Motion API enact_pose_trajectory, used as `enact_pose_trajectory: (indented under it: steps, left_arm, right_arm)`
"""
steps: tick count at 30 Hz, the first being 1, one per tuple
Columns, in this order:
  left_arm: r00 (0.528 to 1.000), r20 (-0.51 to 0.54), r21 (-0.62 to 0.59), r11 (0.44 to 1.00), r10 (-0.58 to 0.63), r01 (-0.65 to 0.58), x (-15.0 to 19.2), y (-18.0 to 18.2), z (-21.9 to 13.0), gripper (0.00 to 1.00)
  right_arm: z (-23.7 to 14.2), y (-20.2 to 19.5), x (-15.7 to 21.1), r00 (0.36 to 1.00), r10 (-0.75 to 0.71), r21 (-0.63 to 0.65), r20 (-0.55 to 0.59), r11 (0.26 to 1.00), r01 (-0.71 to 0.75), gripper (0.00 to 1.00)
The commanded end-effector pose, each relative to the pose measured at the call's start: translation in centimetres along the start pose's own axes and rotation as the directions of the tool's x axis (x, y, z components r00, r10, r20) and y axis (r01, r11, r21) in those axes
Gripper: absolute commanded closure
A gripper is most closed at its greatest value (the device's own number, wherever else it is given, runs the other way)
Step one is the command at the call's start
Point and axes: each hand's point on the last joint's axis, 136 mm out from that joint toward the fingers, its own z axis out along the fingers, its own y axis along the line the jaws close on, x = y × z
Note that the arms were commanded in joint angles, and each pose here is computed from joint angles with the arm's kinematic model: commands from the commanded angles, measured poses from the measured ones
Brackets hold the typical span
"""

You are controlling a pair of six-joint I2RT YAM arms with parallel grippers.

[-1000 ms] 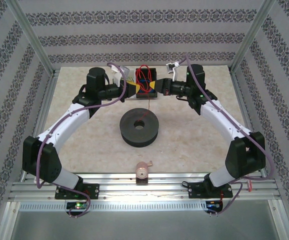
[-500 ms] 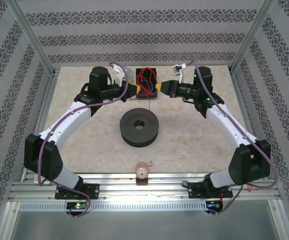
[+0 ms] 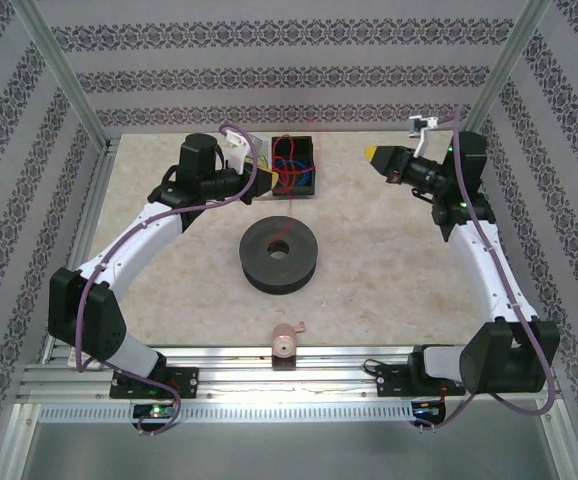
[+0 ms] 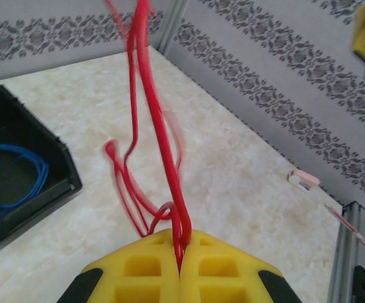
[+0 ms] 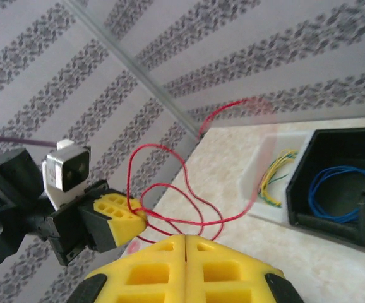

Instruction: Wrap the cables

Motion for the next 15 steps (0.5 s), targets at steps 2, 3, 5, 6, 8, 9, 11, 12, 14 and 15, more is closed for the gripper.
enact_pose_trajectory:
  steps: [2,3,5,6,8,9,11,12,14,15]
  left_arm:
    - [1.000,-0.012,-0.046,0.999,0.004,-0.004,0.1,0.9,-0.7,1.00]
    - [1.000,-0.012,-0.046,0.999,0.003,-0.004,0.1,0.9,-0.7,1.00]
    - [1.000,-0.011,-0.048,0.999,0.002,-0.003,0.1,1.0,-0.8,1.00]
    - [1.000,-0.011,-0.046,0.999,0.001,-0.001,0.1,1.0,-0.8,1.00]
    - [1.000,-0.009,-0.040,0.999,0.002,-0.002,0.1,0.9,-0.7,1.00]
    - [1.000,-0.009,-0.039,0.999,0.002,-0.002,0.2,0.9,-0.7,1.00]
    - [1.000,-0.009,-0.027,1.000,0.007,-0.007,0.2,0.7,-0.7,1.00]
    - [1.000,-0.007,-0.018,1.000,0.009,-0.009,0.1,0.6,-0.7,1.00]
    - [1.000,-0.002,0.015,1.000,0.015,-0.015,0.1,0.0,-0.7,1.00]
    - [1.000,0.002,0.036,0.999,0.020,-0.020,0.0,-0.3,-0.7,1.00]
  right_arm:
    - [-1.6,1.3,-1.9,0.996,-0.064,-0.010,0.061,0.998,0.064,1.00]
    - [-1.8,1.3,-2.0,0.996,-0.067,-0.009,0.064,0.998,0.068,1.00]
    - [-1.9,1.3,-2.2,0.996,-0.067,-0.007,0.066,0.998,0.067,1.00]
    - [-1.9,1.1,-2.1,0.996,-0.062,-0.005,0.066,0.998,0.062,1.00]
    - [-1.5,0.8,-1.7,0.998,-0.046,-0.014,0.052,0.999,0.047,1.00]
    - [-1.2,0.5,-1.3,0.999,-0.035,-0.015,0.041,0.999,0.036,1.00]
    - [-0.3,-0.2,-0.3,1.000,-0.006,-0.026,0.006,1.000,0.007,0.97]
    - [0.3,-0.4,0.2,1.000,0.007,-0.035,-0.012,0.999,-0.007,0.84]
    - [1.7,-0.9,1.6,0.998,0.030,-0.054,-0.059,0.998,-0.033,0.66]
    - [2.3,-0.9,2.0,0.997,0.030,-0.060,-0.075,0.998,-0.035,0.60]
